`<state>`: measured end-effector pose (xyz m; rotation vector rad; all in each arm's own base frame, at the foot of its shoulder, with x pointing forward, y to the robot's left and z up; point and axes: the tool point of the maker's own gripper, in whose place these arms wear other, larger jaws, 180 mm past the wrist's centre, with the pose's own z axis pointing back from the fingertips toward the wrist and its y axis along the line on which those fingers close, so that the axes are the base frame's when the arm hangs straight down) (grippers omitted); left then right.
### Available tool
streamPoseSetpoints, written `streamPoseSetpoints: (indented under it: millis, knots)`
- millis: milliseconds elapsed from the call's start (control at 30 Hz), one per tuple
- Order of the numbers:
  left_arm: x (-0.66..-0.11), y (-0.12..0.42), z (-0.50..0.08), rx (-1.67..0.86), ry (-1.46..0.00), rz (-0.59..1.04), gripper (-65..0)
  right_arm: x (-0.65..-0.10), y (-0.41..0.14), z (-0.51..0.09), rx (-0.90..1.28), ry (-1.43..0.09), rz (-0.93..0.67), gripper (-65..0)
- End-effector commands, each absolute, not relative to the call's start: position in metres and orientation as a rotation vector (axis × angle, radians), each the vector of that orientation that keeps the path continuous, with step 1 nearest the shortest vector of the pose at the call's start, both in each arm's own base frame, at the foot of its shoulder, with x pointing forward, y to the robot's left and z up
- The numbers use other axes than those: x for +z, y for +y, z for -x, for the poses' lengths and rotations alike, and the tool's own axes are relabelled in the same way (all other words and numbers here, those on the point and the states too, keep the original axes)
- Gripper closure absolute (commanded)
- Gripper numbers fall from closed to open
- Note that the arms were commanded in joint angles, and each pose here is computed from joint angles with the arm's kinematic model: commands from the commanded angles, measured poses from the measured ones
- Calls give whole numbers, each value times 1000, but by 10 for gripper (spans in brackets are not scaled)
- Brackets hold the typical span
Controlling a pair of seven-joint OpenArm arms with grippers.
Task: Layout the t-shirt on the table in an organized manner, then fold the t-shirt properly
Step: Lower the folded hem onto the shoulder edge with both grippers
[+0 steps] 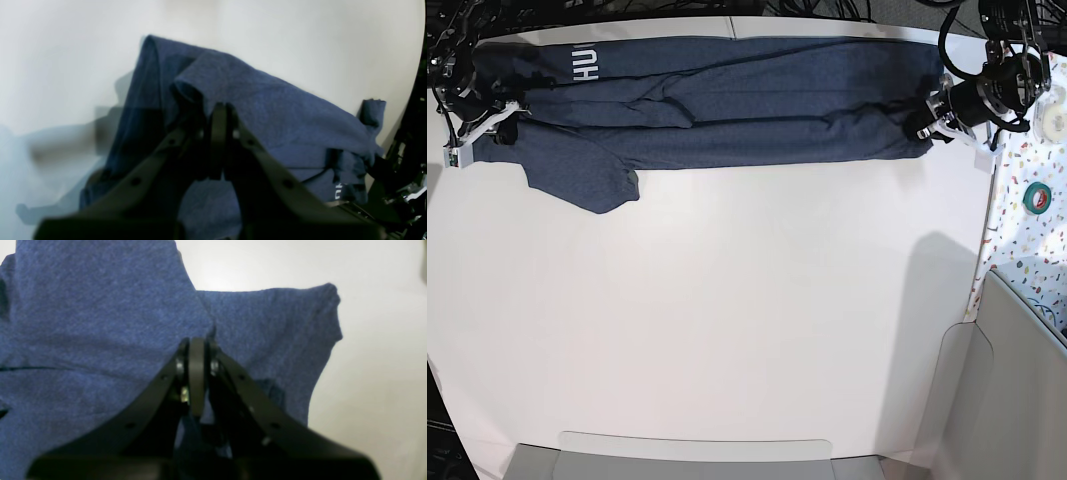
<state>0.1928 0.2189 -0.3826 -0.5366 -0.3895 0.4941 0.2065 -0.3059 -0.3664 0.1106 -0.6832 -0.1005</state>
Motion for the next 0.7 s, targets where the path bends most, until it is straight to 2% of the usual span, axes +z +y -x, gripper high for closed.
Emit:
streamPoseSetpoints:
  millis: [0, 367, 400, 567, 667]
  knots:
    - [-375, 221, -197, 485, -412, 539, 0, -359, -313, -210, -90, -710, -94, 0]
    - [-376, 219, -198, 494, -414, 546, -6, -372, -316, -206, -123, -679, -112, 0]
    - [-376, 219, -198, 494, -414, 546, -21, -371, -317, -207, -121, -681, -110, -13]
    - [-376, 219, -198, 494, -414, 546, -149, -367, -321, -208, -113, -686, -102, -172]
    - [-376, 219, -198, 493, -414, 545, -204, -365, -322, -209, -111, -691, -97, -227]
